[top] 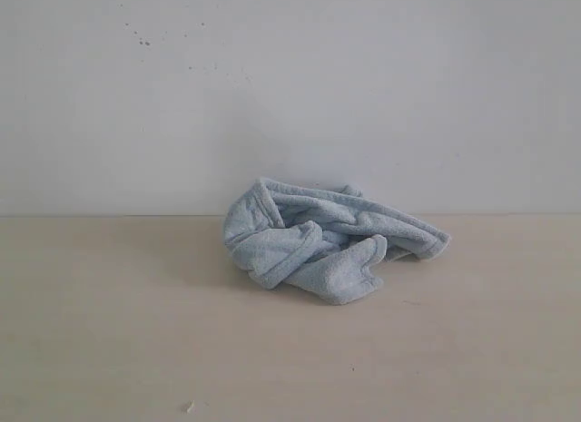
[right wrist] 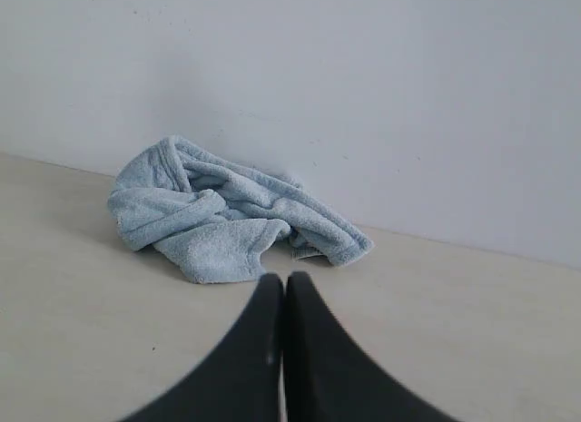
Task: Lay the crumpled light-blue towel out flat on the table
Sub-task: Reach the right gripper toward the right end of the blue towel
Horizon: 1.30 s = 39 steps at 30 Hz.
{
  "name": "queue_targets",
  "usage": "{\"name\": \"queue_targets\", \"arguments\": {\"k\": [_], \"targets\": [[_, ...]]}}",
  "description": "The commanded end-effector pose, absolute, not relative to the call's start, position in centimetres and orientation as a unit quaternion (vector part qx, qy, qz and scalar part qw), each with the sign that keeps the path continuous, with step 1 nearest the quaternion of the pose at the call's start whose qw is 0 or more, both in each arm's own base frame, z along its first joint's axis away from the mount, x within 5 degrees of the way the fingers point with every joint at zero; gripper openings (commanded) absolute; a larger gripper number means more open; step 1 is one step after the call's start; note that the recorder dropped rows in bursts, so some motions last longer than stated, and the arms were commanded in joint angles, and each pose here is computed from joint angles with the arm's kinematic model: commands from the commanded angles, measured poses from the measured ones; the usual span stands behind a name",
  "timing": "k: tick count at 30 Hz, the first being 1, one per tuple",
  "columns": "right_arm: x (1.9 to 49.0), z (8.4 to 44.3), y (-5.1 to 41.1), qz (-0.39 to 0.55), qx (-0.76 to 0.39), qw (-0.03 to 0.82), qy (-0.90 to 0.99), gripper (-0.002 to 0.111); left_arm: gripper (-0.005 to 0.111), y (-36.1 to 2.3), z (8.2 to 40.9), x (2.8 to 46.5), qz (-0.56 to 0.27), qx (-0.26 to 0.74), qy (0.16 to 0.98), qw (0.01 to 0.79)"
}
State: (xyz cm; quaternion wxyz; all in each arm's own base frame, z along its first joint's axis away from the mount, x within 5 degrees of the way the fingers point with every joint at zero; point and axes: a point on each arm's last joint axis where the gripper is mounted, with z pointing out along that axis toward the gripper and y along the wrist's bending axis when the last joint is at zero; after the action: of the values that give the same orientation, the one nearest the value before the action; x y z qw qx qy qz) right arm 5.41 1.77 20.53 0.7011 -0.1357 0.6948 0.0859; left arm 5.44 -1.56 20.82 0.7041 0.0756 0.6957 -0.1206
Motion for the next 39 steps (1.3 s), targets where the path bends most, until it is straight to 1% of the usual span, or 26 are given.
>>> {"name": "queue_targets", "arguments": {"k": [1,5,8,12,14,16,18,20,22,24,26,29,31,34,35,36,39], "targets": [[5.4,20.5,1.8,0.084,-0.136,0.702,0.694,0.000,0.049,-1.6,20.8,5.4,-0.123,0.074,0.691,0.709],[5.4,20.8,1.8,0.093,-0.127,0.710,0.687,0.000,0.049,-1.6,20.8,5.4,-0.123,0.074,0.691,0.709],[5.3,21.5,1.7,0.135,-0.084,0.732,0.663,0.000,0.049,-1.6,20.8,5.4,-0.123,0.074,0.691,0.709],[5.1,22.8,1.5,0.158,-0.059,0.775,0.610,0.000,0.049,-1.6,20.8,5.4,-0.123,0.074,0.691,0.709],[5.0,23.4,1.4,0.191,-0.031,0.789,0.582,0.000,0.049,-1.6,20.8,5.4,-0.123,0.074,0.691,0.709],[5.0,23.4,1.4,0.255,0.017,0.770,0.584,0.000,0.049,-1.6,20.8,5.4,-0.123,0.074,0.691,0.709],[5.0,23.2,1.5,0.286,0.042,0.752,0.592,0.000,0.049,-1.6,20.8,5.4,-0.123,0.074,0.691,0.709],[5.1,23.0,1.5,0.289,0.047,0.742,0.604,0.000,0.049,-1.6,20.8,5.4,-0.123,0.074,0.691,0.709],[5.4,22.8,1.6,0.293,0.060,0.711,0.636,0.000,0.049,-1.6,20.8,5.4,-0.123,0.074,0.691,0.709],[6.4,23.1,1.9,0.276,0.056,0.687,0.670,0.000,0.049,-1.6,20.8,5.4,-0.123,0.074,0.691,0.709],[7.8,23.8,2.4,0.261,0.055,0.669,0.693,0.000,0.049,-1.6,20.8,5.4,-0.123,0.074,0.691,0.709],[11.7,26.0,3.5,0.222,0.034,0.639,0.735,0.000,0.049,-1.6,20.8,5.4,-0.123,0.074,0.691,0.709],[15.6,27.4,4.8,0.187,0.007,0.616,0.765,0.000,0.049,-1.6,20.8,5.4,-0.123,0.074,0.691,0.709],[22.5,28.0,6.9,0.134,-0.044,0.557,0.818,0.001,0.049,-1.6,20.8,5.4,-0.123,0.074,0.691,0.709],[24.5,28.2,7.2,0.121,-0.051,0.541,0.831,0.004,0.049,-1.6,20.8,5.4,-0.123,0.074,0.691,0.709],[26.9,28.2,7.5,0.106,-0.061,0.519,0.846,0.009,0.049,-1.6,20.8,5.4,-0.123,0.074,0.691,0.709],[33.1,28.0,7.9,0.069,-0.097,0.459,0.881,0.036,0.049,-1.6,20.8,5.4,-0.123,0.074,0.691,0.709]]}}
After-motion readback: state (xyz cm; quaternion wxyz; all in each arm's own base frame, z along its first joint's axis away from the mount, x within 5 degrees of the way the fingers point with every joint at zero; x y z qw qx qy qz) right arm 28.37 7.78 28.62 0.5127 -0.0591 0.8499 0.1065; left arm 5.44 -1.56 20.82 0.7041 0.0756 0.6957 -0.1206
